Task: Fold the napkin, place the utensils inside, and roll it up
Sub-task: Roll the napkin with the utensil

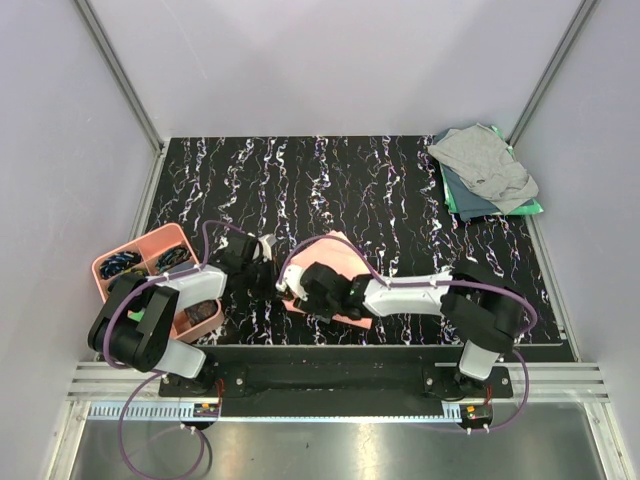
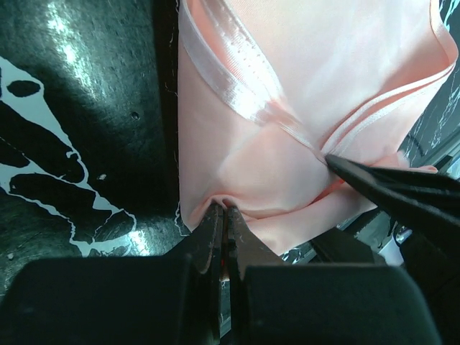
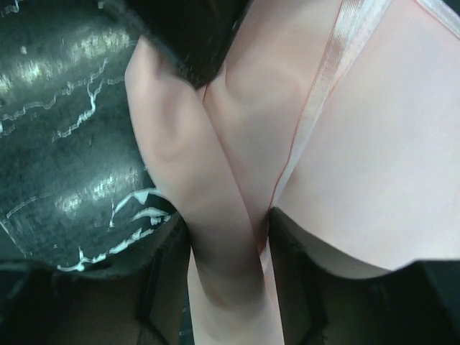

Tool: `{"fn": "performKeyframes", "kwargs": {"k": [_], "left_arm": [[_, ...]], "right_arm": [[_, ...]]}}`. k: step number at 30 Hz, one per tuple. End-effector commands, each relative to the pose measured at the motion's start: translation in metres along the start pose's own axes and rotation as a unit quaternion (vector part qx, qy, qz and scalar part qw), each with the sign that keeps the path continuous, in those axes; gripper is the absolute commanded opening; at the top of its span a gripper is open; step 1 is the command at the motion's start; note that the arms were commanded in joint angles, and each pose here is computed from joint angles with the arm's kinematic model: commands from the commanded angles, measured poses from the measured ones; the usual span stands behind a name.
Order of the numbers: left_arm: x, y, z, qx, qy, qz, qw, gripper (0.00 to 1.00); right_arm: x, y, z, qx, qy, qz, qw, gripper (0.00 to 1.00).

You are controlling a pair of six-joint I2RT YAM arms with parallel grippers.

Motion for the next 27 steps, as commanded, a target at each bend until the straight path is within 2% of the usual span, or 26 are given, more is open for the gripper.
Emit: {"fn": "performKeyframes", "kwargs": {"k": [1, 3, 4, 5, 6, 8, 9, 15, 22, 27], "left_arm": [[0.004, -0.009, -0.006, -0.015, -0.002, 0.008, 1.0, 0.0], [0.007, -0.012, -0.009, -0.019, -0.011, 0.01, 1.0, 0.0], [0.008, -0.014, -0.011, -0.021, -0.016, 0.01, 1.0, 0.04], [0.011, -0.017, -0.013, -0.024, -0.025, 0.011, 0.999, 0.14], [0.014, -0.017, -0.016, -0.024, -0.037, 0.005, 0.999, 0.18], [0.02, -0.018, -0.02, -0.025, -0.054, -0.001, 0.998, 0.28], [0.023, -0.017, -0.022, -0.025, -0.066, -0.008, 0.997, 0.36], [0.037, -0.008, -0.02, -0.02, -0.106, -0.026, 0.994, 0.59], [0.044, -0.007, -0.012, -0.039, -0.148, 0.013, 0.988, 0.77], [0.044, -0.012, -0.006, -0.059, -0.155, 0.058, 0.984, 0.81]], "right_arm": [[-0.01, 0.026, 0.02, -0.039, 0.061, -0.131, 0.989, 0.49], [-0.012, 0.028, 0.025, -0.049, 0.084, -0.145, 0.985, 0.42], [-0.013, 0.028, 0.019, -0.054, 0.083, -0.156, 0.983, 0.4], [-0.016, 0.028, 0.023, -0.061, 0.094, -0.164, 0.98, 0.37], [-0.015, 0.028, 0.025, -0.07, 0.101, -0.17, 0.978, 0.33], [-0.015, 0.025, 0.023, -0.084, 0.101, -0.183, 0.974, 0.3], [-0.014, 0.025, 0.024, -0.091, 0.107, -0.19, 0.972, 0.29], [-0.008, 0.014, 0.023, -0.144, 0.091, -0.246, 0.954, 0.27], [-0.011, 0.01, 0.025, -0.202, 0.068, -0.33, 0.92, 0.27], [-0.016, 0.007, 0.027, -0.239, 0.056, -0.376, 0.893, 0.25]]}}
Point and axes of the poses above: each gripper's point midway between its finger pads, its own x axis back along the fingers, its own y axis along the line the jaws close on, z = x × y, the point moved 5 cm from there along x, back along the fingers, and after that the axes turned 7 degrees about x, right-handed, at the moved point
